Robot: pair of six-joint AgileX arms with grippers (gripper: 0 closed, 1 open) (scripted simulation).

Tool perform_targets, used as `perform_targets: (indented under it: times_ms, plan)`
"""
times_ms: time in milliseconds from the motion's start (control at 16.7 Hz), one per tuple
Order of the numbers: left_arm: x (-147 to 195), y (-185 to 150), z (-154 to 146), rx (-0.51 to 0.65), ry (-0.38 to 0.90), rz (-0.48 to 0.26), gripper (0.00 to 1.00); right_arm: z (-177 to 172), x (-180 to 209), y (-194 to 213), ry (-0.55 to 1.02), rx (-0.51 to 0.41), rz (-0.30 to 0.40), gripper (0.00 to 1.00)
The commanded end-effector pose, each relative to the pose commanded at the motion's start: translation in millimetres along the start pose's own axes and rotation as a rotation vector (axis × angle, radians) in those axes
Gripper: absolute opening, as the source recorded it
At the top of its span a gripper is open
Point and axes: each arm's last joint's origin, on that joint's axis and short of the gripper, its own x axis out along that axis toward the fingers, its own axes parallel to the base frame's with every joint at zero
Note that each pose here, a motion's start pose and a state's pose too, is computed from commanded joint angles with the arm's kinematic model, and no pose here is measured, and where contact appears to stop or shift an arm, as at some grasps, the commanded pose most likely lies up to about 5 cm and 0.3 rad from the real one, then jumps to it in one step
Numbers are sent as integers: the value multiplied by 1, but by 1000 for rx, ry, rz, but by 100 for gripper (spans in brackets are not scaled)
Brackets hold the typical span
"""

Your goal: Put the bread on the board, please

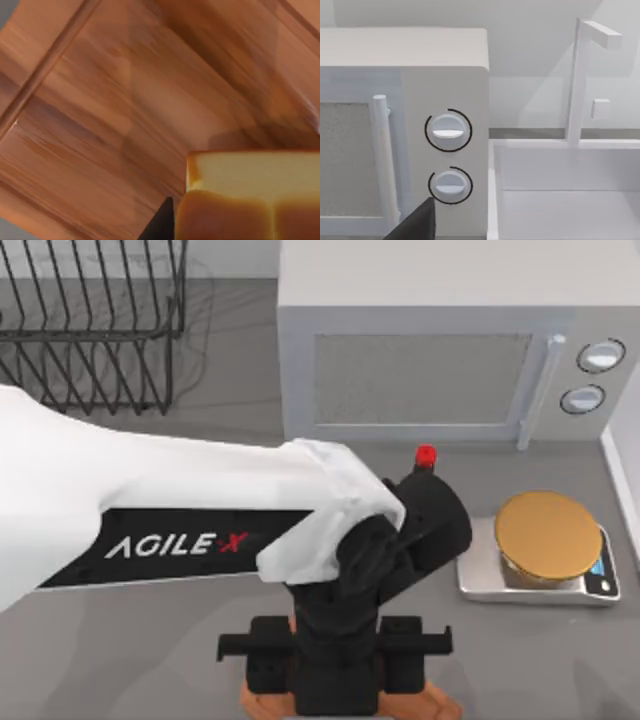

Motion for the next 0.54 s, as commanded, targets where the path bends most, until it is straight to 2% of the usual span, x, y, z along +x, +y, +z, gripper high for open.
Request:
perform_targets:
  times_ms: [180, 540]
  plan:
    - [0, 0, 0, 0, 0, 0, 98, 0, 0, 0, 0, 0, 0, 100]
    - [0, 0, 0, 0, 0, 0, 100, 0, 0, 0, 0, 0, 0, 100]
